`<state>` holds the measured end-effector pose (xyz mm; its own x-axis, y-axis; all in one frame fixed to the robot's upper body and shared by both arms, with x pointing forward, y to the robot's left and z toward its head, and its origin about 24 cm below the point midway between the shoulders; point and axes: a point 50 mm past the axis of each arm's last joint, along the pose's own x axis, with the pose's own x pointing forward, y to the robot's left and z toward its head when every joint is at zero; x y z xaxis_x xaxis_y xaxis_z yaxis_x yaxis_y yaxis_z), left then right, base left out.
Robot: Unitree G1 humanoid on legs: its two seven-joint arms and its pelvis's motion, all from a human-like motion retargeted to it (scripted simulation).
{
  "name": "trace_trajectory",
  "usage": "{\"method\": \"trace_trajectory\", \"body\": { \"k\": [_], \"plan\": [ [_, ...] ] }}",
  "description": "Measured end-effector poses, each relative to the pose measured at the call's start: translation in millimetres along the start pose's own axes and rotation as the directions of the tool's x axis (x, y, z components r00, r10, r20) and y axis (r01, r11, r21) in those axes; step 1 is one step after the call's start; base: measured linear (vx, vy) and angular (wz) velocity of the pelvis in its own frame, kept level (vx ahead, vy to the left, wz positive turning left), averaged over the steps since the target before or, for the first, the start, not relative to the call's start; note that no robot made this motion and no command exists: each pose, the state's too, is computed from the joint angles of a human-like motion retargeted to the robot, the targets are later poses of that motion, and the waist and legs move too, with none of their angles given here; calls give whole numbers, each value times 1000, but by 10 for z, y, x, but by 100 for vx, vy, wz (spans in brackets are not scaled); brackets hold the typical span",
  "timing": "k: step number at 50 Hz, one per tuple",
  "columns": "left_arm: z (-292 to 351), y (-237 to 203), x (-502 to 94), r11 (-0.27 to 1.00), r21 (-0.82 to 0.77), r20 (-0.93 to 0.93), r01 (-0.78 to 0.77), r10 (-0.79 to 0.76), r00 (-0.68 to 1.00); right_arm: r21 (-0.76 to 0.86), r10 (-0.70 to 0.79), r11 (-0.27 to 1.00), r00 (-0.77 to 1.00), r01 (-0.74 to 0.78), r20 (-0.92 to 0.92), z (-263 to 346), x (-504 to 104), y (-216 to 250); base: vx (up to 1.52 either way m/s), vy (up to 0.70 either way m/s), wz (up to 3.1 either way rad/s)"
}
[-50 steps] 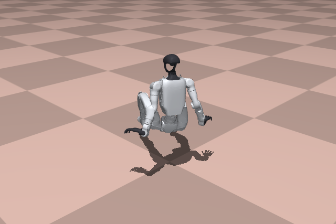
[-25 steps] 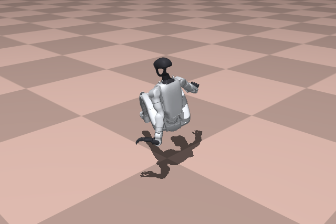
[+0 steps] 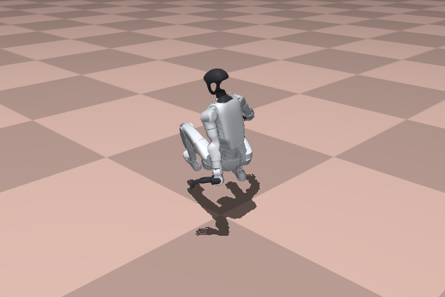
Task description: Stand up
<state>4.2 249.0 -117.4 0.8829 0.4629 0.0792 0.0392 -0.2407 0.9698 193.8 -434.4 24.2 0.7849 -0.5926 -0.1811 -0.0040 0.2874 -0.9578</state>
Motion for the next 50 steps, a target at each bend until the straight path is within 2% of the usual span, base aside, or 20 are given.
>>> {"method": "trace_trajectory", "body": {
  "k": [3,7,15,22,27,32,35,37,41,45,47,50],
  "plan": [
    [-358,11,-130,991,118,-69,63,-56,996,31,137,990,988,-139,71,251,-110,509,19,-9,-28],
    [-632,48,-192,973,201,-161,110,-78,984,34,247,966,955,-256,163,595,-204,889,5,-5,3],
    [-687,61,-41,972,202,-217,117,-72,973,59,231,966,941,-252,246,1018,-135,941,9,-18,42],
    [-726,86,-625,925,255,-189,281,-237,953,28,244,965,929,-262,278,1088,-108,909,1,-1,11],
    [-583,14,-687,886,244,-217,396,-348,912,133,161,968,931,-214,329,1334,-25,776,9,1,-52],
    [-359,-239,-25,725,208,-278,656,-599,751,291,70,940,936,-178,346,1542,73,588,17,-8,-17],
    [-211,-244,593,677,177,-293,714,-656,695,356,31,920,934,-166,355,1661,132,467,21,-6,17],
    [-84,-145,1074,737,125,-267,664,-620,738,375,15,913,932,-161,363,1736,165,397,19,-2,38],
    [78,298,2033,900,47,-193,433,-417,888,428,-37,895,938,-123,346,1805,223,265,18,3,79],
    [218,842,2708,976,-83,-173,203,-215,961,506,-70,856,948,-103,311,1838,250,208,13,8,38],
    [289,961,2837,967,-179,-170,183,-214,962,522,-34,843,955,-130,293,1836,214,326,17,10,-16],
    [368,930,2843,910,-320,-135,263,-319,938,518,75,831,963,-205,260,1806,68,686,20,17,-26]
  ]
}}
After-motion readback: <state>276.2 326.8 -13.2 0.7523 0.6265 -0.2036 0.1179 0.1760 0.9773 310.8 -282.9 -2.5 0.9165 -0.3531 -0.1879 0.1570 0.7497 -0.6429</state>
